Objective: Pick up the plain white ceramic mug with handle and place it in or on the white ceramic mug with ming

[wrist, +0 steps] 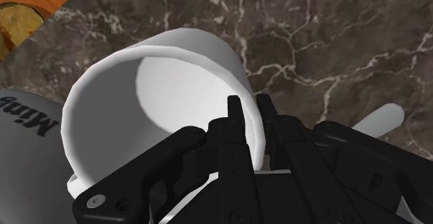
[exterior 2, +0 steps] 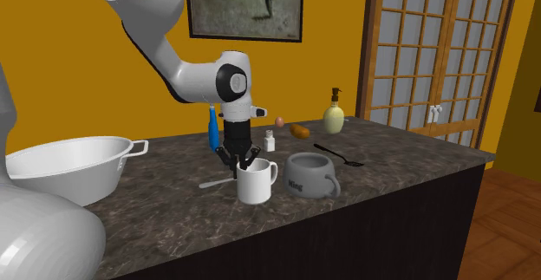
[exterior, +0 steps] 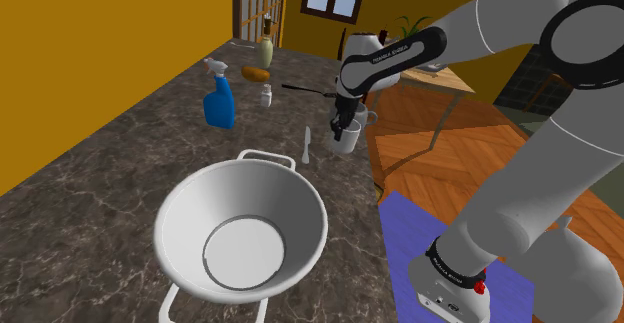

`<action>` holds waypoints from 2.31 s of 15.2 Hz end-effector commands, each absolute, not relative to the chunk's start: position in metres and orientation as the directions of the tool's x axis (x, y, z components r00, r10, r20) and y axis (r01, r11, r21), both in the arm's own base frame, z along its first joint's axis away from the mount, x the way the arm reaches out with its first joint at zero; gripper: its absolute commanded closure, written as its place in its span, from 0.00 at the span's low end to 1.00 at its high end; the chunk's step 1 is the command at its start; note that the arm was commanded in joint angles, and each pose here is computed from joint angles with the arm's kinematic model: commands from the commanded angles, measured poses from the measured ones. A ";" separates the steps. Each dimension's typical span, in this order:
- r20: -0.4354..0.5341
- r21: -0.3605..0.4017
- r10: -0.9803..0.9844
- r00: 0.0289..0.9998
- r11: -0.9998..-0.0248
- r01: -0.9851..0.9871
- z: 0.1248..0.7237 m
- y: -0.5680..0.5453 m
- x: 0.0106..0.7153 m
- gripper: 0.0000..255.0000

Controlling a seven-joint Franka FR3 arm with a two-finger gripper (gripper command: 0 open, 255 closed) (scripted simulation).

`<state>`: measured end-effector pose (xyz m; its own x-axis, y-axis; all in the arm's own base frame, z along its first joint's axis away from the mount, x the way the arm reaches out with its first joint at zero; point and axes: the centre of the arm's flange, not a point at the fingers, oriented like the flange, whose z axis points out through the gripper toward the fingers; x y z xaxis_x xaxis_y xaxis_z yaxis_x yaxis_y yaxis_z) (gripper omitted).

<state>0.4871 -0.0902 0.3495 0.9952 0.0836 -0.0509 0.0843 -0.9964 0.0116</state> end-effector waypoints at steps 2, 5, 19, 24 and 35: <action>-0.051 0.012 0.084 0.995 -0.996 0.084 0.363 -0.090 0.487 1.00; -0.051 0.012 0.084 0.995 -0.996 0.084 0.379 -0.090 0.487 1.00; -0.051 0.012 0.084 0.995 -0.996 0.084 0.453 -0.090 0.487 1.00; -0.051 0.012 0.084 0.995 -0.996 0.084 0.479 -0.090 0.487 1.00; -0.051 0.012 0.084 0.995 -0.996 0.084 0.523 -0.126 0.503 1.00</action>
<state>0.4986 -0.1134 0.5220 0.9953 0.0830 -0.0509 0.0836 -0.9964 0.0112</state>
